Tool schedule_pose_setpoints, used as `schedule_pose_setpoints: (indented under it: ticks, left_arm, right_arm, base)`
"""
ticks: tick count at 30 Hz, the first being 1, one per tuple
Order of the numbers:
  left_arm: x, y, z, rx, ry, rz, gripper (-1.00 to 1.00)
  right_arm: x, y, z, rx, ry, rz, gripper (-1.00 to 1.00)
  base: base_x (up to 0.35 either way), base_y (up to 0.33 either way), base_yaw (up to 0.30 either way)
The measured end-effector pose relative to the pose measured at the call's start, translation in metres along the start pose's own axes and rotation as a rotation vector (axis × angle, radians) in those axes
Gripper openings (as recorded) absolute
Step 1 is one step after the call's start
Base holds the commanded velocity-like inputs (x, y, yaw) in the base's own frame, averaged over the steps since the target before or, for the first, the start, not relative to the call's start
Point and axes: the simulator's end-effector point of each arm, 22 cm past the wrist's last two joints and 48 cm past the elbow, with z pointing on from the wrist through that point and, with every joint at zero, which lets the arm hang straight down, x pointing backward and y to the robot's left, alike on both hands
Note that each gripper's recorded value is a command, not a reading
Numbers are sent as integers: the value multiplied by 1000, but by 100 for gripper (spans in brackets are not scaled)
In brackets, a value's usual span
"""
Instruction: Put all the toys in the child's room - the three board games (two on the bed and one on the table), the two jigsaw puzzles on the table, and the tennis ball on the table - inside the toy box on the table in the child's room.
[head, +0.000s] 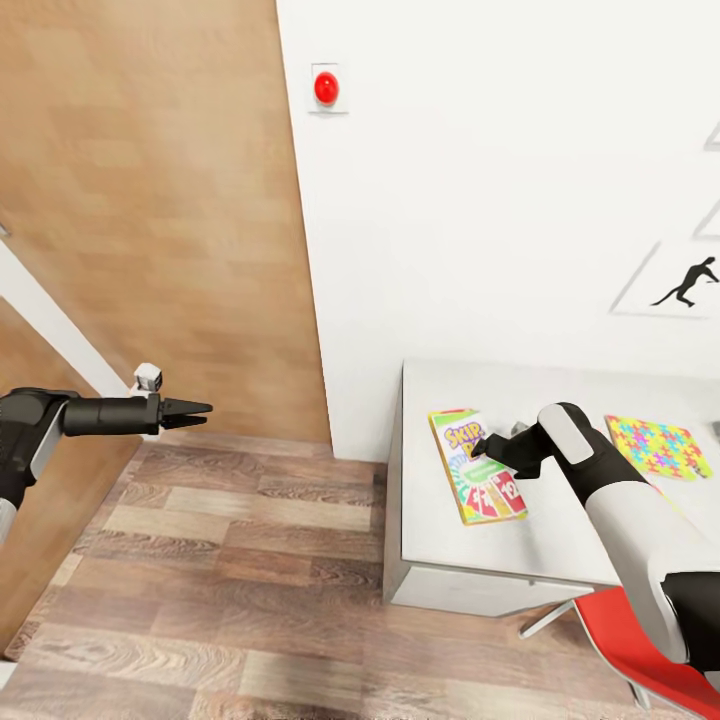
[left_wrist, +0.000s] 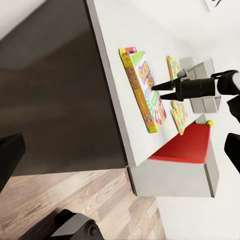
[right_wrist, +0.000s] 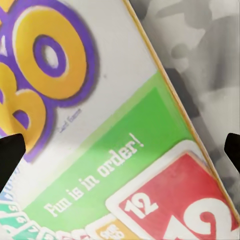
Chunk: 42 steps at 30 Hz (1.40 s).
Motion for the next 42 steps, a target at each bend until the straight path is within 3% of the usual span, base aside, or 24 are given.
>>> schedule_pose_setpoints:
  ticks: [7,28,42]
  left_arm:
    - [2,2,2,1,4,-3,100]
    - [2,2,2,1,6,-2,100]
    - [2,1,2,4,4,-2,100]
  right_arm:
    - [0,0,2,-2,1,3,100]
    - [-2,-3,0,17,-8,-11,100]
    - [-2,-3,1,14,-6,-9,100]
  base:
    - [0,20,0]
    - [0,216,0]
    - [0,88,0]
